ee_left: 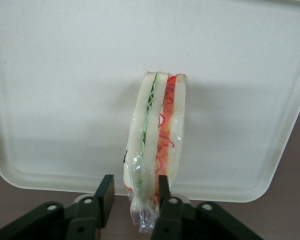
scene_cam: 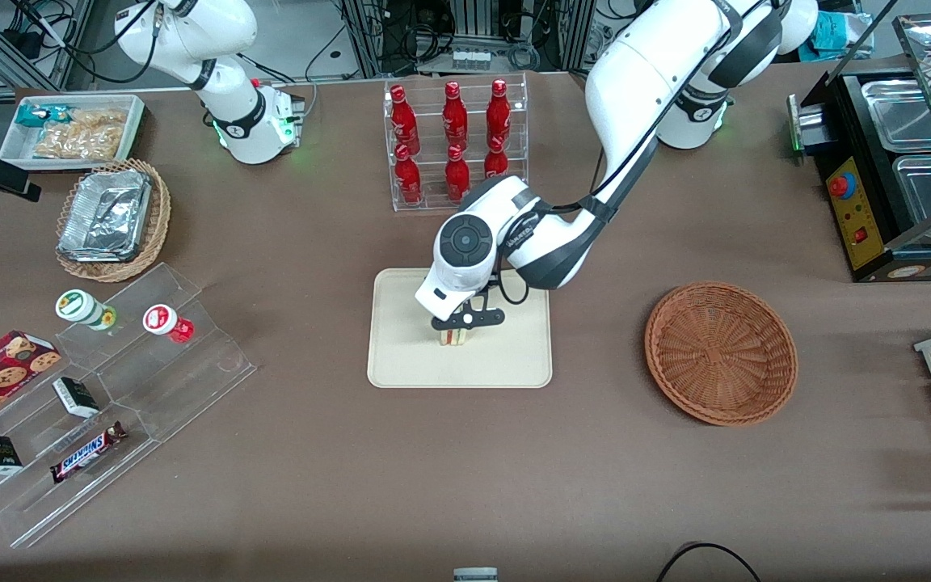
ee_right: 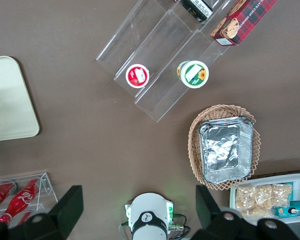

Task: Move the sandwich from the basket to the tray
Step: 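Carry the sandwich with the left gripper over the cream tray and lower it, then open the left gripper to release the sandwich and raise away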

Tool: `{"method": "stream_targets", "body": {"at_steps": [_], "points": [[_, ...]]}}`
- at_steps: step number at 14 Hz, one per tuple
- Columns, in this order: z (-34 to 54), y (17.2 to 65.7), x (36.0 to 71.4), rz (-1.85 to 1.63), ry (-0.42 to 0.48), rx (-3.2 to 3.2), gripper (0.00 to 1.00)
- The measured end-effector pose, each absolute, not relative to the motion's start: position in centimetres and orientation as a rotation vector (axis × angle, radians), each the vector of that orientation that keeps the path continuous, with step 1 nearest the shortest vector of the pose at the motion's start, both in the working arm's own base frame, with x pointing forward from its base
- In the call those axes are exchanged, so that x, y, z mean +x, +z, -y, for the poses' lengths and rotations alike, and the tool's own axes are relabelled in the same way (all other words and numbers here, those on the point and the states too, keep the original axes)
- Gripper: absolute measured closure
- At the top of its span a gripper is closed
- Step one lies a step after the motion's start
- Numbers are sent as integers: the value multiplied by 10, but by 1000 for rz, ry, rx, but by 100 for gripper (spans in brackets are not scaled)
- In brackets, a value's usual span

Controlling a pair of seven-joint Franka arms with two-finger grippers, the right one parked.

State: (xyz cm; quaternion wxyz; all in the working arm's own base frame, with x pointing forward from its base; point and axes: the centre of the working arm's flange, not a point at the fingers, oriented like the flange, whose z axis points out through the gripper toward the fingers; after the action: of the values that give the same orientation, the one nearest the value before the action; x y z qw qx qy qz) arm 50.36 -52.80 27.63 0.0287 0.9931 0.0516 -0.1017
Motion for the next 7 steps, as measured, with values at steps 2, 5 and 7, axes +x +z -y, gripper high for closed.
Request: {"method": "stream_targets", "body": {"at_steps": [2,5,7], "points": [[527,276,505,-171,-311,3064,32],[528,292,516,-194,-270,3044,1],[522,316,533,-226,-237,3028,0]]}}
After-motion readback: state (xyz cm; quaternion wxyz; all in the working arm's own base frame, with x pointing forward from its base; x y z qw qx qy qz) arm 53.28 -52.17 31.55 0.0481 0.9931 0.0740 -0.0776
